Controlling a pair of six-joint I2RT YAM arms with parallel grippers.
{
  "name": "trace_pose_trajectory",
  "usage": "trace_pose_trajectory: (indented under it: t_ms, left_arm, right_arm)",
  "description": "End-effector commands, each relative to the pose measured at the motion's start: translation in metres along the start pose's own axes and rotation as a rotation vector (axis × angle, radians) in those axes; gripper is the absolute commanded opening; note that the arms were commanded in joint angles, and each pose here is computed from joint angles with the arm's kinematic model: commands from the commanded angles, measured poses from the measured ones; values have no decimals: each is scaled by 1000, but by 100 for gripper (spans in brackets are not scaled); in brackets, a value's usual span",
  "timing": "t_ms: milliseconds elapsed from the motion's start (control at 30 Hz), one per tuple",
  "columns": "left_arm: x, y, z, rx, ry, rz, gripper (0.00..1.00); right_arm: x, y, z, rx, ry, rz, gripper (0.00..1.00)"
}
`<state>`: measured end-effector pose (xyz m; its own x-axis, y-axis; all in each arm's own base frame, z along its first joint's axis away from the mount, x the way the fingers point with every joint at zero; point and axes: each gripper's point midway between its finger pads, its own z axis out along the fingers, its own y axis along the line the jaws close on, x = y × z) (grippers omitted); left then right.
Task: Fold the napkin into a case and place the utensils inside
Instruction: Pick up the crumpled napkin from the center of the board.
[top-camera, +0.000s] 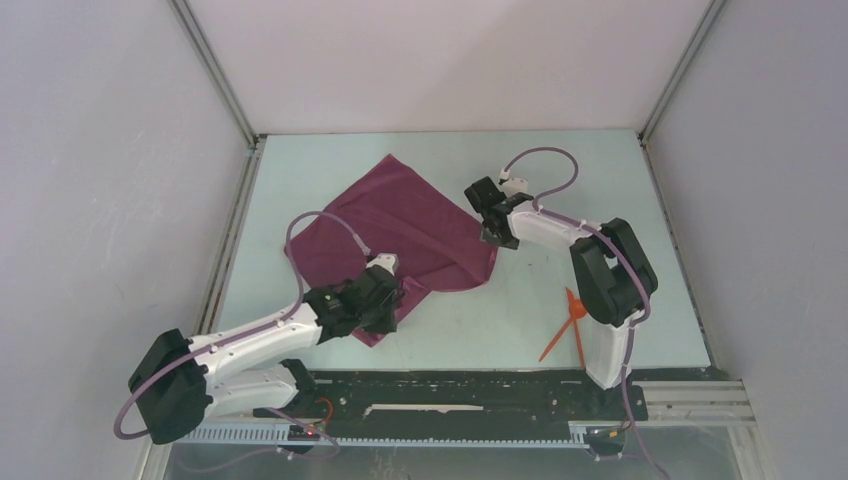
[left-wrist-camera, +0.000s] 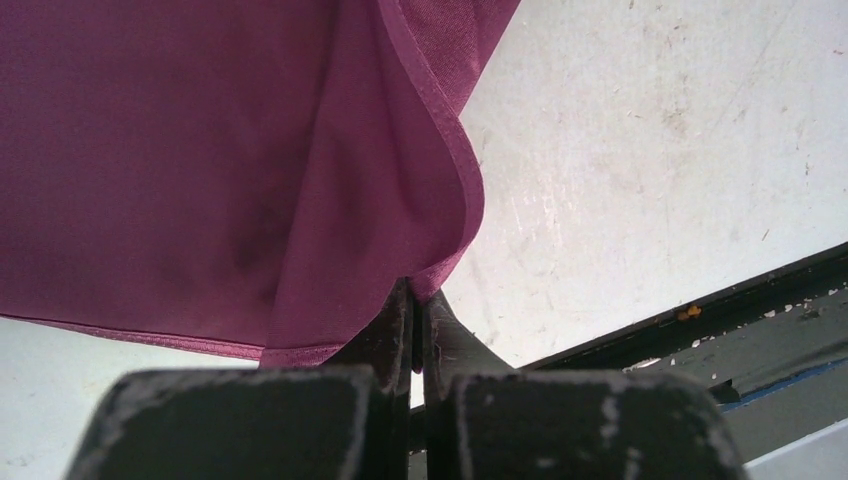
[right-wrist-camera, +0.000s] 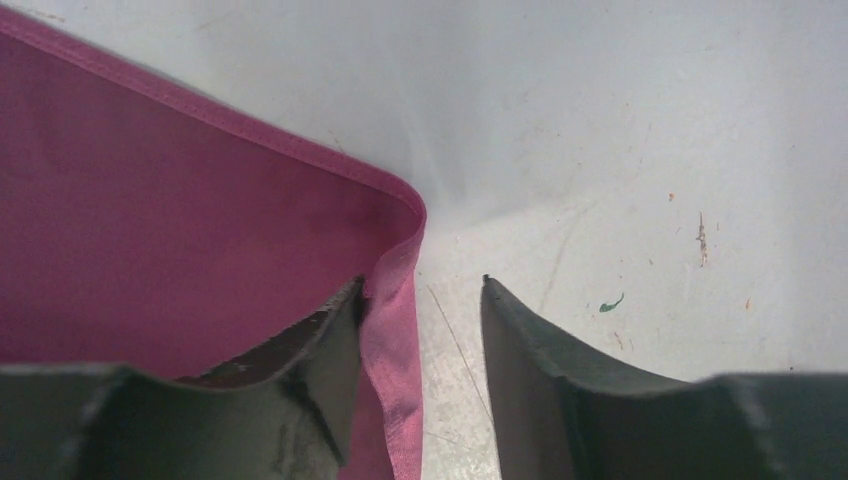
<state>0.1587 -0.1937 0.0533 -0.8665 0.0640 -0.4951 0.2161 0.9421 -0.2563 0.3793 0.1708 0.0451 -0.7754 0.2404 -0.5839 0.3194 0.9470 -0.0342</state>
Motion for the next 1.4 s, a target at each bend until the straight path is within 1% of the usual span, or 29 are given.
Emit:
trace_pose_trajectory:
  t_ms: [0, 33, 100, 167, 200, 367, 467, 600, 667, 767, 800, 900, 967, 1133, 1300, 1333, 1367]
  left_arm:
    - [-8, -3, -3, 14, -46, 10, 0]
    - [-7, -5, -3, 24, -38, 17, 0]
    - [-4, -11, -1, 57, -21, 35, 0]
    - [-2, -18, 0, 88, -2, 51, 4]
    - [-3, -19, 1, 90, 2, 56, 5]
    - [-13, -32, 6, 103, 16, 95, 12]
    - [-16, -40, 7, 118, 27, 125, 18]
    - [-10, -50, 0, 158, 28, 165, 36]
    - [-7, -49, -5, 153, 21, 178, 49]
    - [-2, -42, -15, 126, 12, 195, 59]
    - [0, -41, -18, 119, 15, 194, 66]
    - [0, -43, -23, 111, 16, 188, 81]
    - [-1, -48, -25, 110, 14, 197, 86]
    - [-1, -61, -23, 62, 45, 265, 95]
    - [0, -64, -15, -11, 63, 324, 96]
    - [0, -62, -13, -25, 64, 326, 92]
    - [0, -60, -10, -43, 67, 328, 83]
  right_arm:
    - [-19, -5, 4, 26, -38, 68, 49]
    - [-20, -6, 4, 24, -40, 71, 45]
    - [-21, -11, 3, 24, -45, 80, 31]
    - [-24, -16, -2, -7, -51, 108, 2]
    - [-19, -22, -2, -22, -44, 121, 0]
    - [-31, -39, -20, -115, -99, 172, 0]
    - [-36, -56, -29, -90, -109, 189, 0]
    - [-38, -73, -41, -66, -136, 206, 0]
    - [-38, -78, -47, -88, -145, 228, 0]
    - [-37, -82, -52, -148, -151, 258, 0]
    - [-36, -83, -52, -163, -148, 263, 0]
    - [-36, -83, -53, -187, -141, 271, 0]
    - [-34, -83, -53, -191, -134, 269, 0]
    - [-28, -83, -54, -208, -125, 264, 0]
    - [-28, -86, -60, -218, -135, 262, 0]
    - [-28, -87, -61, -219, -137, 262, 0]
    - [-29, -88, -62, -217, -142, 265, 0]
